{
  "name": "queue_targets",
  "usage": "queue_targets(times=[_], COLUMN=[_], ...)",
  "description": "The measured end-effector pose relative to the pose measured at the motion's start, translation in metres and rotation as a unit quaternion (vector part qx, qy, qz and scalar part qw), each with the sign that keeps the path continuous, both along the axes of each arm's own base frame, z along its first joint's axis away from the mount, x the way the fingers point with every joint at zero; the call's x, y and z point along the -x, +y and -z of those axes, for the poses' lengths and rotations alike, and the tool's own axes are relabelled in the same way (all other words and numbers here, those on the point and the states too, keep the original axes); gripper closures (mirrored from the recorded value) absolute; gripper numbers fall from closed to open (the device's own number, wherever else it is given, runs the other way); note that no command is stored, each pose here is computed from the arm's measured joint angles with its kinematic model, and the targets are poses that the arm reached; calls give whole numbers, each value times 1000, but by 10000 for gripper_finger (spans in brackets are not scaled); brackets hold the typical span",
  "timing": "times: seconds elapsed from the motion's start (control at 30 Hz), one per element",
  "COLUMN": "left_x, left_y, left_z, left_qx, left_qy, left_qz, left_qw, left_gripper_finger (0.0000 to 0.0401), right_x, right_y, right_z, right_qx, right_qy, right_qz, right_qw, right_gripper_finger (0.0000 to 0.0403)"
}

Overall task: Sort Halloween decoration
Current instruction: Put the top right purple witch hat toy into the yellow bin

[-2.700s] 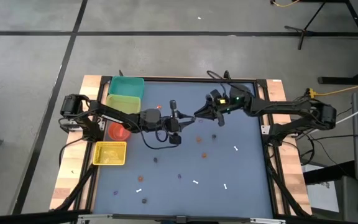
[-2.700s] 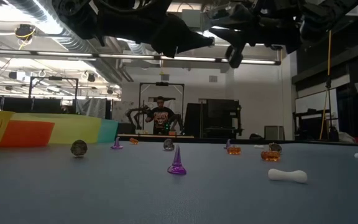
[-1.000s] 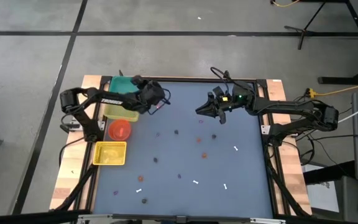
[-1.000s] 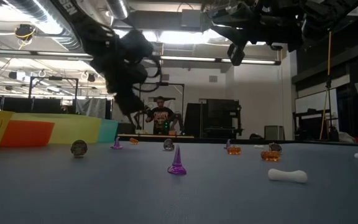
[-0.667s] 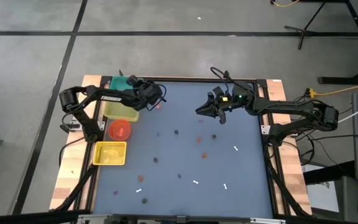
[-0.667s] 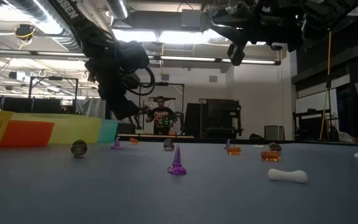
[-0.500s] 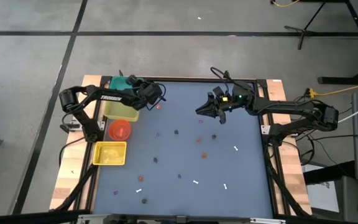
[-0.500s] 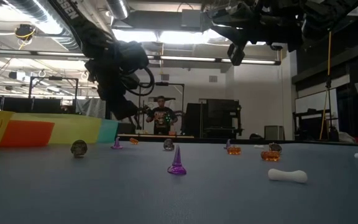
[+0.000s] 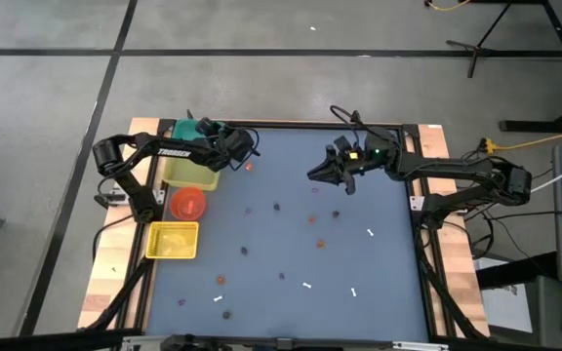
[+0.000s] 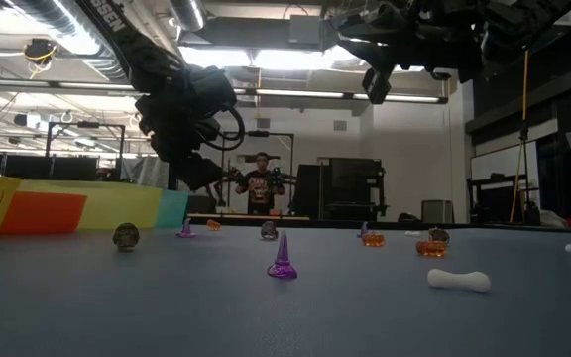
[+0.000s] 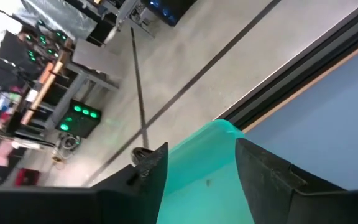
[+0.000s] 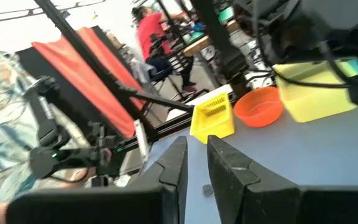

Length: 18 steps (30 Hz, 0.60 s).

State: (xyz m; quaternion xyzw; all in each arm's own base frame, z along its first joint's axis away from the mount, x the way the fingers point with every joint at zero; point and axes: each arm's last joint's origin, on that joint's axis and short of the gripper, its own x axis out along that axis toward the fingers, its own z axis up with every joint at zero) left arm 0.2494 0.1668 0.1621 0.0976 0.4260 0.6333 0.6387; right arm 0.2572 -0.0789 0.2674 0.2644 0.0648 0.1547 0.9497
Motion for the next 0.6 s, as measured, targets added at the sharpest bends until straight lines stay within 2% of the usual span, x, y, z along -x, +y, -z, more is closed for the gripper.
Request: queue_targets(times=[0.17, 0.3, 0.47, 0.6], left_x=[-2, -5, -16, -27], left_y=[-1, -1, -3, -6], left_z=[1, 1, -2, -7], left_qx=[18, 36, 53, 65], left_qy=[-45, -99, -158, -214], left_qz=[3, 12, 55, 101], left_qw=[999, 994, 984, 969], left_gripper_finger=[228, 228, 229, 229], right_x=[9, 20, 33, 41], right_y=[3, 3, 2, 0], right_z=[-12, -24, -34, -33], right_qx=[8, 19, 39, 58], right_qy=[-23, -47, -62, -45], right_qz=[-44, -51, -51, -40], right_qw=[999, 997, 996, 997], right_gripper_finger=[343, 343, 343, 343])
